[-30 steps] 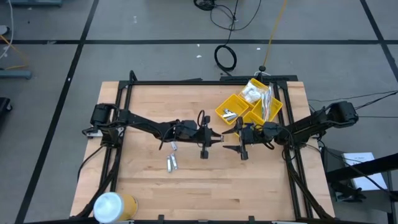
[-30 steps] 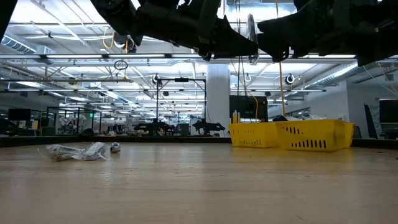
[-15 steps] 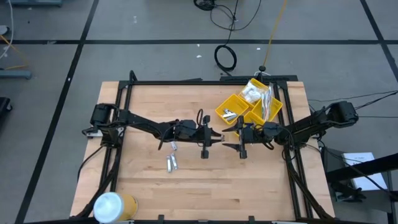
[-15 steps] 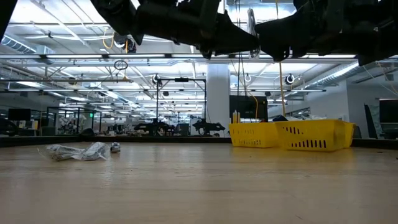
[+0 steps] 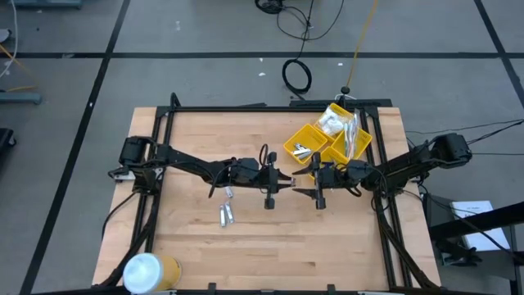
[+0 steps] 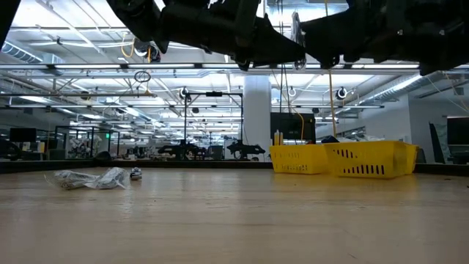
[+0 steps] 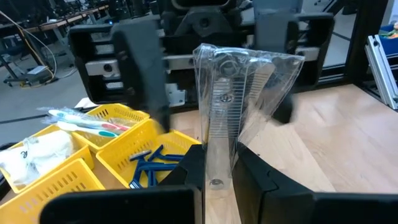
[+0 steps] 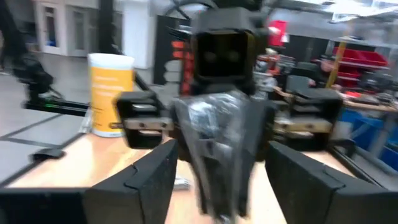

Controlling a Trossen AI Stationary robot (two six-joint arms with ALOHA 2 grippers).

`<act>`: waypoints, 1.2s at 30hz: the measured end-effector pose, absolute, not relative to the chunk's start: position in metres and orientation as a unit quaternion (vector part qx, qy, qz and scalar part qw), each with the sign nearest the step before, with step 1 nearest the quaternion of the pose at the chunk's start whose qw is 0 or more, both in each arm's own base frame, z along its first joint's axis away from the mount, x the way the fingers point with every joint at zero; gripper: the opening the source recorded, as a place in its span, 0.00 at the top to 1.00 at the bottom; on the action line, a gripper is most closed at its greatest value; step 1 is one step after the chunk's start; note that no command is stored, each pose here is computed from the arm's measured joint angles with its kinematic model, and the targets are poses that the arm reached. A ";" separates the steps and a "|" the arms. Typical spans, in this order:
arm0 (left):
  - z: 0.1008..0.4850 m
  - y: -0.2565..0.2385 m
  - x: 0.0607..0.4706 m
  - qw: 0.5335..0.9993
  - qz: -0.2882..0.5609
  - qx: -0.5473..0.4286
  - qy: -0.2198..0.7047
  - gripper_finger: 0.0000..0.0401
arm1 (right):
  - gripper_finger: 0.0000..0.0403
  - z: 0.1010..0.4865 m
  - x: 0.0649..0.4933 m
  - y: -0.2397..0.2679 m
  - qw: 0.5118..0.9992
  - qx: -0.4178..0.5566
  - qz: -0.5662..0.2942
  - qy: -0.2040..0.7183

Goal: Pick & Place Travel size toiletries
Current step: Put the nail cutter into the bottom left yellow bin

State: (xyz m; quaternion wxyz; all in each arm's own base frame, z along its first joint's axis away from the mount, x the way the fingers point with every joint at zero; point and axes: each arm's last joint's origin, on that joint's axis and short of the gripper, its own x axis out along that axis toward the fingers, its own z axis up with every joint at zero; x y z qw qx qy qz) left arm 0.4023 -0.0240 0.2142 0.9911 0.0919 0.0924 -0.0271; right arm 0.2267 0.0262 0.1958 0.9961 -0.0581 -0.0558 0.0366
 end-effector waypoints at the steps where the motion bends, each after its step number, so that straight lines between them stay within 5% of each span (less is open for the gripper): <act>1: 0.214 -0.024 0.402 0.991 -0.027 0.092 0.092 0.91 | 0.45 0.197 0.228 0.027 0.995 -0.059 0.049 -0.058; 13: 0.212 -0.024 0.402 0.990 -0.028 0.091 0.103 0.91 | 0.64 0.193 0.246 0.030 0.995 -0.067 0.058 -0.040; 20: 0.211 -0.027 0.402 0.990 -0.032 0.087 0.106 0.91 | 0.83 0.193 0.246 0.030 0.995 -0.076 0.058 -0.039; 25: 0.211 -0.028 0.401 0.992 -0.030 0.062 0.109 0.90 | 0.84 0.193 0.245 0.030 0.994 -0.082 0.058 -0.039; 31: 0.210 -0.025 0.401 0.991 -0.012 -0.065 0.118 0.75 | 0.84 0.193 0.246 0.027 0.996 -0.071 0.047 -0.037; 36: 0.217 -0.021 0.398 0.990 0.000 -0.007 0.141 0.53 | 0.84 0.189 0.247 0.015 0.997 -0.070 0.001 -0.010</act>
